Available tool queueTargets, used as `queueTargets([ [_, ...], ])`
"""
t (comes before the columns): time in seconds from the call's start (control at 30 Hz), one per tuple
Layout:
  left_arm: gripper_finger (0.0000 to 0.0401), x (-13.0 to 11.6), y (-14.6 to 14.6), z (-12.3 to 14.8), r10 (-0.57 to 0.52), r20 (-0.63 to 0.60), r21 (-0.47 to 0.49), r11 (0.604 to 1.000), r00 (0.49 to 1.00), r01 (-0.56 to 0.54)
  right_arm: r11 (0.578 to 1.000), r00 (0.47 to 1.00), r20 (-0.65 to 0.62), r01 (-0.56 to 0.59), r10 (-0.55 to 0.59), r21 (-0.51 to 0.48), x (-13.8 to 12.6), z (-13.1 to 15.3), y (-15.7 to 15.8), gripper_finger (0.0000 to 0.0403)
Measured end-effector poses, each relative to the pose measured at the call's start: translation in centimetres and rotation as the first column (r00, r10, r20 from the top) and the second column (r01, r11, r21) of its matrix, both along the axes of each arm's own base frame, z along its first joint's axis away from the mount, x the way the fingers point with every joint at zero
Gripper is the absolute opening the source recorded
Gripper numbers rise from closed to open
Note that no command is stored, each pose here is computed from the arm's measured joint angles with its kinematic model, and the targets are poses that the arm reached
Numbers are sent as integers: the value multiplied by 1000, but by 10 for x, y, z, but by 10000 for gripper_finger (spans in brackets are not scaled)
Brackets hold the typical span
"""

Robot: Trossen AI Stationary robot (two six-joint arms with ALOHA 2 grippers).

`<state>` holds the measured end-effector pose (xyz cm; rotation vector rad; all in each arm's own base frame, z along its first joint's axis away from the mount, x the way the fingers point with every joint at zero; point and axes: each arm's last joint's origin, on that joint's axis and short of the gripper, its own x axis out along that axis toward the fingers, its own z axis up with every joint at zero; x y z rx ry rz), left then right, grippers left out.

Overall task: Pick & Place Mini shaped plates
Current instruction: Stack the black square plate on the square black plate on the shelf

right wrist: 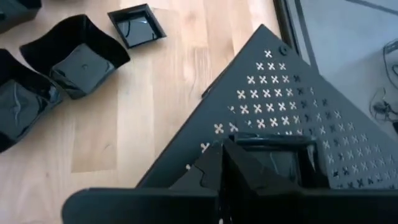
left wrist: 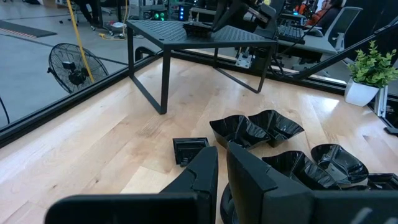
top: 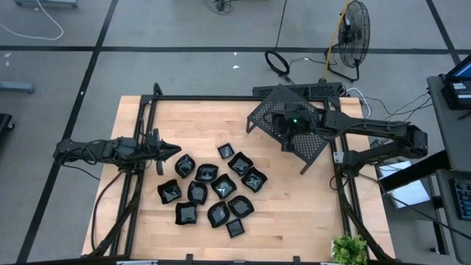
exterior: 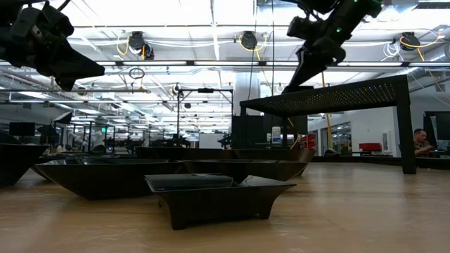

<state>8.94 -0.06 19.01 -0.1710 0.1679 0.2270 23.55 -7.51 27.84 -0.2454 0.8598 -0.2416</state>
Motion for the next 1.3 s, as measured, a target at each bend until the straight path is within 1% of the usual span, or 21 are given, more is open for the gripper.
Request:
queueTargets([
  [0.1, 35, 0, 0, 0, 0, 0, 0, 1000, 1000, 0, 1000, 1000, 9, -7, 7, -17, 7, -3, -4, 1],
  [0.23, 35, 0, 0, 0, 0, -1, 0, 1000, 1000, 0, 999, 1000, -17, -5, 4, -39, 16, -13, -11, 1],
  [0.4, 35, 0, 0, 0, 0, 0, 0, 1000, 1000, 0, 980, 997, -35, 57, -65, -189, 21, -13, -16, 1],
  [0.53, 35, 0, 0, 0, 0, 0, 0, 1000, 1000, 0, 969, 996, 11, 88, -88, -231, 21, -7, -17, 1],
  [0.63, 35, 0, 0, 0, 0, 0, 0, 1000, 1000, 0, 967, 995, 48, 96, -87, -237, 21, -2, -17, 1],
  [0.7, 35, 0, 0, 0, 0, 0, 0, 1000, 1000, 0, 969, 994, 53, 105, -96, -224, 19, -1, -16, 1],
  [0.83, 35, 0, 0, 0, 0, 0, 0, 1000, 1000, 0, 972, 990, 102, 114, -95, -204, 17, 6, -9, 1],
  [0.9, 35, 0, 0, 0, 0, 0, 0, 1000, 1000, 0, 979, 990, 128, 84, -61, -183, 17, 10, -2, 2],
  [1.03, 35, 0, 0, 0, 0, 0, 0, 1000, 1000, 0, 995, 980, 194, -26, 45, -100, 19, 16, 17, 8],
  [1.1, 35, 0, 0, 0, 0, 0, 0, 1000, 1000, 0, 994, 978, 197, -48, 66, -94, 19, 17, 25, 12],
  [1.23, 35, 0, 0, 0, 0, 0, 0, 1000, 1000, 0, 992, 978, 206, -19, 44, -123, 12, 24, 36, 18],
  [1.3, 35, 0, 0, 0, 0, 0, 0, 1000, 1000, 0, 994, 970, 241, 9, 19, -112, 4, 31, 40, 20],
])
